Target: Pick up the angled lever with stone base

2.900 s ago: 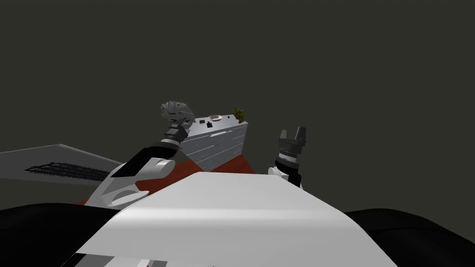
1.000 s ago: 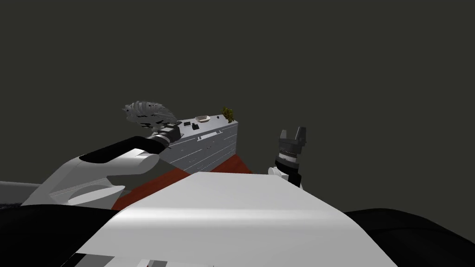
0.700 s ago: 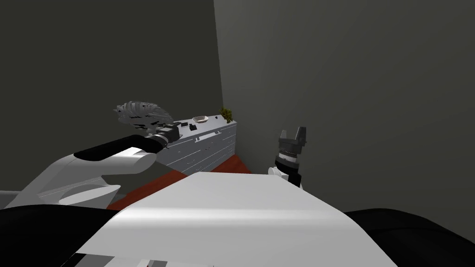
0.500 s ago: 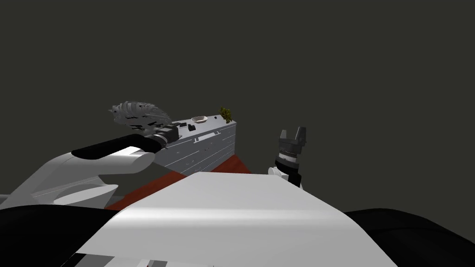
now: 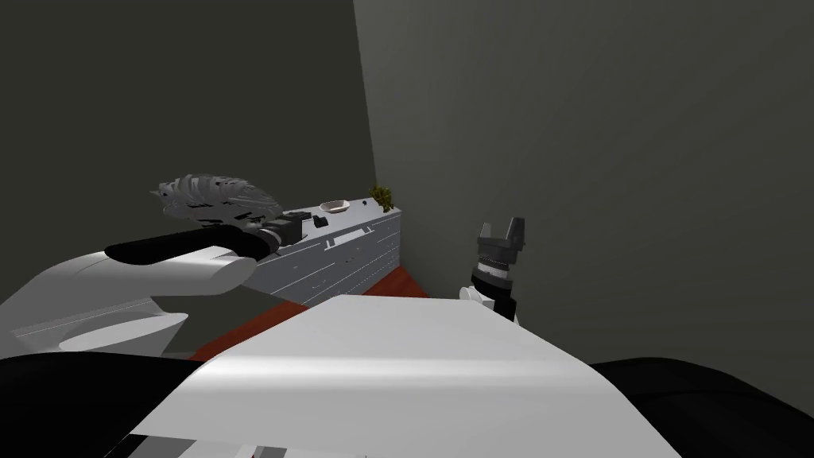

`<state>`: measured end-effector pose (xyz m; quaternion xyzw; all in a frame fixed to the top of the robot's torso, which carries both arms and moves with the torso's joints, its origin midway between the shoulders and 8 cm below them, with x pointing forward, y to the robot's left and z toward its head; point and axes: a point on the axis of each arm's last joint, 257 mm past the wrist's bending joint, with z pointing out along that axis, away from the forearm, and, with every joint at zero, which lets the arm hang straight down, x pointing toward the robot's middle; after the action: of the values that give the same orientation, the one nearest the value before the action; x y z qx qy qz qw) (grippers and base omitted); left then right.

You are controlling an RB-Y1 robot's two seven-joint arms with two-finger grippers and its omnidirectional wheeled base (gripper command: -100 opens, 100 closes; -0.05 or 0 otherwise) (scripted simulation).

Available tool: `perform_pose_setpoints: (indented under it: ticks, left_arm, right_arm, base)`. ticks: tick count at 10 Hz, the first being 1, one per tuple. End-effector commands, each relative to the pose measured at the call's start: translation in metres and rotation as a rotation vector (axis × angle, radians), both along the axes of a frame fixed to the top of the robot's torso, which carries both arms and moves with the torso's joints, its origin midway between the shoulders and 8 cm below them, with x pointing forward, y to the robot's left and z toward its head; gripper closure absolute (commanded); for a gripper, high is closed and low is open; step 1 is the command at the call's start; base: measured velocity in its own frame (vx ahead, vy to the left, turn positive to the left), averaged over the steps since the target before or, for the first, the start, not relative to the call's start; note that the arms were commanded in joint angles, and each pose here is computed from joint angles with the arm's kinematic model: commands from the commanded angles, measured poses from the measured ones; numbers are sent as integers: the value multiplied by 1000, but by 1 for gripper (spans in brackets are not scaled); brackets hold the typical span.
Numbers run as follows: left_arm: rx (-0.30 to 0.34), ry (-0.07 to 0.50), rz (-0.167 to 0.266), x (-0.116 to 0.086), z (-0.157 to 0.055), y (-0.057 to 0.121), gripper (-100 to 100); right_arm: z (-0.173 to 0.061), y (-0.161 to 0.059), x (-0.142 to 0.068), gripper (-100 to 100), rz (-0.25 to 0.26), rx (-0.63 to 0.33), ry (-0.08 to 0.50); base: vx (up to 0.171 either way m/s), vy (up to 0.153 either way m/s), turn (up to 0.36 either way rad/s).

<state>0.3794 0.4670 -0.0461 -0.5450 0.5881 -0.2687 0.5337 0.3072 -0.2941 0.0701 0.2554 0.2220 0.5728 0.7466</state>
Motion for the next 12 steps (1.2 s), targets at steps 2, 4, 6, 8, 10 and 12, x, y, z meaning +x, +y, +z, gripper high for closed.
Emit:
perform_pose_setpoints:
  ticks: [2,4,6,8,10,12]
  left_arm:
    - [3,49,14,-5,-1,6,-100]
    - [-2,82,29,-9,-9,9,-100]
    - [2,125,41,-15,-10,14,-100]
    - [8,157,48,-19,-8,17,-100]
    - [14,197,58,-24,-8,20,-100]
    - [8,237,76,-31,-16,23,-100]
  right_arm:
    - [0,0,0,0,0,0,0]
    - [0,0,0,0,0,0,0]
    - [0,0,0,0,0,0,0]
    - [0,0,0,0,0,0,0]
    - [0,0,0,0,0,0,0]
    - [0,0,0,0,0,0,0]
  base:
    - [44,-4,-43]
    - [36,0,-28]
    - [51,-1,-75]
    - [40,-5,-41]
    - [65,1,-74]
    - [51,9,-21]
